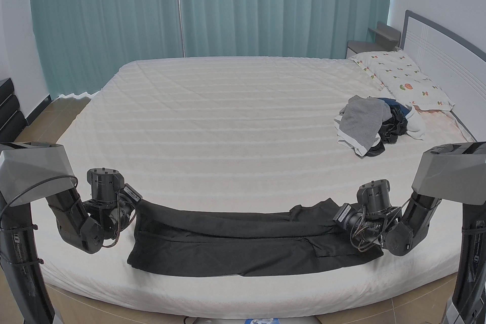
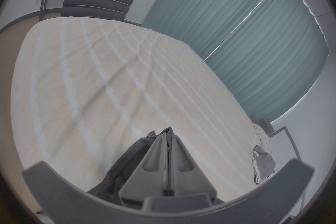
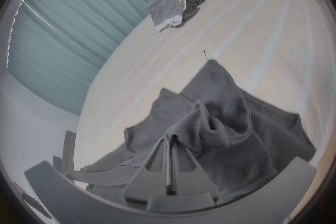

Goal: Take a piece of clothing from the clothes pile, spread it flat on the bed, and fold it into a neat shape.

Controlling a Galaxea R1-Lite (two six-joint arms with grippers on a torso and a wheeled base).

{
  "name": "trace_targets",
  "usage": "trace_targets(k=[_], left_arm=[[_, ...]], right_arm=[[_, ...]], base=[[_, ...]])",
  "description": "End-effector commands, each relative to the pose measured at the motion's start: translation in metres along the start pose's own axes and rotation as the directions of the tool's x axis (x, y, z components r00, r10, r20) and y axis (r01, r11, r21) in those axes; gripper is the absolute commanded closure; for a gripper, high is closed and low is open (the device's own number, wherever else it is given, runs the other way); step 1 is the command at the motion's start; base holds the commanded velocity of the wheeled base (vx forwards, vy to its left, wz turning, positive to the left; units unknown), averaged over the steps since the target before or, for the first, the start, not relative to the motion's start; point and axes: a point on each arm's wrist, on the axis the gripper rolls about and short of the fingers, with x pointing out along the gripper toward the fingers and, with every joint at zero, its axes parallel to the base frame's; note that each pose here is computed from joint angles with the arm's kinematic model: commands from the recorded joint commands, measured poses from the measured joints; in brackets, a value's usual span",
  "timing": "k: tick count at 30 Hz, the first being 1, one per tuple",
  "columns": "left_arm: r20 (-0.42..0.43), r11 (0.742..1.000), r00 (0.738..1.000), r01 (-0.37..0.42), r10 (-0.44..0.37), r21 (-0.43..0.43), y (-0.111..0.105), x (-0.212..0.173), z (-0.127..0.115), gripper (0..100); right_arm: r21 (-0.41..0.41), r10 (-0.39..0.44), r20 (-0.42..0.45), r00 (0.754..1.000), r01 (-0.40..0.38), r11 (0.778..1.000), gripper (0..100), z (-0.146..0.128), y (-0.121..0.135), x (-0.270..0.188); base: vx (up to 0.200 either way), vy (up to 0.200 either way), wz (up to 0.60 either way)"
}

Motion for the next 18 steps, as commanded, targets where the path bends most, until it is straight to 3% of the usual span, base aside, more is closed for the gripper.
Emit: trace_targets(k=[1, 2, 4, 5, 7, 8, 12, 18], left_arm=[[0.024, 1.0, 0.999, 0.026, -0.026, -0.008, -0.002, 0.002, 0.002, 100], [0.057, 0.998, 0.997, 0.059, -0.058, -0.022, -0.006, 0.003, 0.007, 100], [0.065, 0.997, 0.996, 0.068, -0.066, -0.026, -0.007, 0.003, 0.008, 100], [0.106, 0.993, 0.989, 0.107, -0.101, -0.049, -0.007, 0.001, 0.016, 100], [0.118, 0.992, 0.987, 0.117, -0.111, -0.05, -0.006, 0.003, 0.016, 100], [0.117, 0.992, 0.987, 0.114, -0.107, -0.048, -0.005, 0.005, 0.014, 100], [0.093, 0.997, 0.993, 0.074, -0.07, -0.038, 0.006, 0.013, 0.005, 100], [0.091, 0.997, 0.994, 0.061, -0.057, -0.039, 0.013, 0.007, 0.006, 100]], right_arm=[[0.028, 0.058, 0.074, 0.996, -0.06, 0.998, 100, 0.022, 0.013, 0.001], [0.038, 0.101, 0.121, 0.987, -0.106, 0.994, 100, 0.033, 0.019, 0.0], [0.04, 0.114, 0.135, 0.984, -0.121, 0.992, 100, 0.035, 0.02, 0.0], [0.037, 0.194, 0.213, 0.958, -0.206, 0.978, 100, 0.042, 0.025, -0.002], [0.025, 0.261, 0.276, 0.925, -0.278, 0.96, 100, 0.042, 0.027, -0.003], [0.017, 0.268, 0.283, 0.921, -0.284, 0.959, 100, 0.039, 0.022, -0.002], [-0.05, 0.234, 0.254, 0.938, -0.229, 0.972, 100, 0.027, 0.004, 0.009], [-0.073, 0.211, 0.24, 0.947, -0.2, 0.977, 100, 0.025, -0.005, 0.008]], base=[[0.0, 0.0, 0.0], [0.0, 0.0, 0.0], [0.0, 0.0, 0.0], [0.0, 0.0, 0.0], [0.0, 0.0, 0.0], [0.0, 0.0, 0.0], [0.0, 0.0, 0.0], [0.0, 0.0, 0.0]])
